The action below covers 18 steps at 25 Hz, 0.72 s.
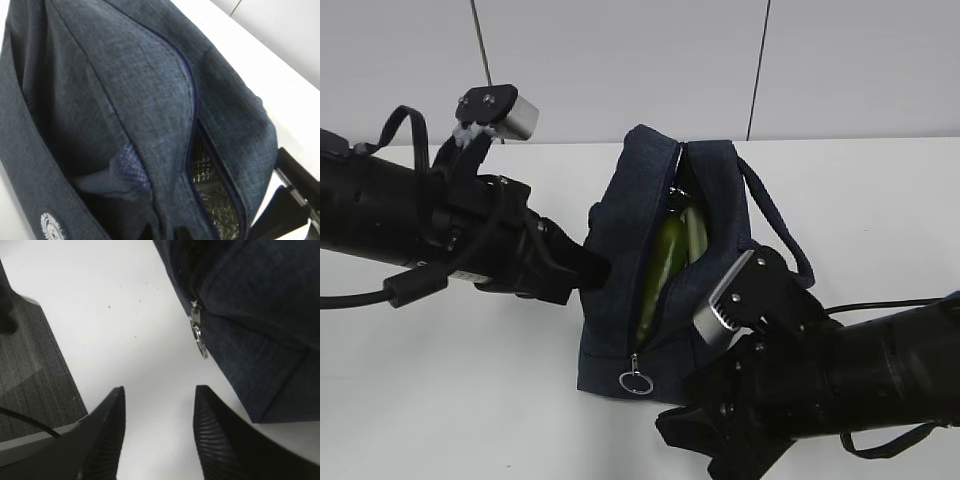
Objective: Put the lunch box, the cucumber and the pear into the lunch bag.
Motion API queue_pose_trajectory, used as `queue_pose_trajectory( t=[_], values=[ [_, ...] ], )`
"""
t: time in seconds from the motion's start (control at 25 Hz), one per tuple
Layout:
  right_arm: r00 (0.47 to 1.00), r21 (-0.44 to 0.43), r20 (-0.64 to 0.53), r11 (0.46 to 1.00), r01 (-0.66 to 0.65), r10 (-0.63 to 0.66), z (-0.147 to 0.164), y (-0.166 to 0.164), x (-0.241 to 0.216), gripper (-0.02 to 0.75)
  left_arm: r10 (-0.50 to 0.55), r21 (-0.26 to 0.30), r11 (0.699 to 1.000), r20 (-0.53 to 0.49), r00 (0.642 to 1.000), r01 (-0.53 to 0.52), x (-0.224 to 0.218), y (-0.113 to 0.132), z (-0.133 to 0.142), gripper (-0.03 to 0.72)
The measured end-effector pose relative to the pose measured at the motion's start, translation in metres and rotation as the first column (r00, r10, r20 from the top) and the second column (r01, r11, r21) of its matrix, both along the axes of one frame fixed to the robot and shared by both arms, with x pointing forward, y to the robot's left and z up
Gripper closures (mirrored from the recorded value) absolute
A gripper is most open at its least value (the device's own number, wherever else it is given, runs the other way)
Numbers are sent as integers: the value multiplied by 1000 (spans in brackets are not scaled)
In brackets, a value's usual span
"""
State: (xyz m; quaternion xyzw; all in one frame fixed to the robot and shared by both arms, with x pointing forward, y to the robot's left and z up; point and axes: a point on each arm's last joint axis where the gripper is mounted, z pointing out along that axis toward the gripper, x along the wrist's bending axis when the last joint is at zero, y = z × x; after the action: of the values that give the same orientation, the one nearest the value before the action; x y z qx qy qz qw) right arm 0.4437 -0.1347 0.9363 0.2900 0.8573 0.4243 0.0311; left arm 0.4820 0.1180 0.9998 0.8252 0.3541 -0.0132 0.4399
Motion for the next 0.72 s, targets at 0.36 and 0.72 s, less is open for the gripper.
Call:
queue_pose_trajectory(
  t=[0.36,0.72],
  values=[
    [1000,-56,-5,998,0,0,-15,7,18,386,29,-47,998,-29,999,-30,1,-2,2,682],
    [1000,-63,9,998,-5,6,-19,16,35,404,12,-57,998,-41,999,-15,-1,-3,3,683]
  ],
)
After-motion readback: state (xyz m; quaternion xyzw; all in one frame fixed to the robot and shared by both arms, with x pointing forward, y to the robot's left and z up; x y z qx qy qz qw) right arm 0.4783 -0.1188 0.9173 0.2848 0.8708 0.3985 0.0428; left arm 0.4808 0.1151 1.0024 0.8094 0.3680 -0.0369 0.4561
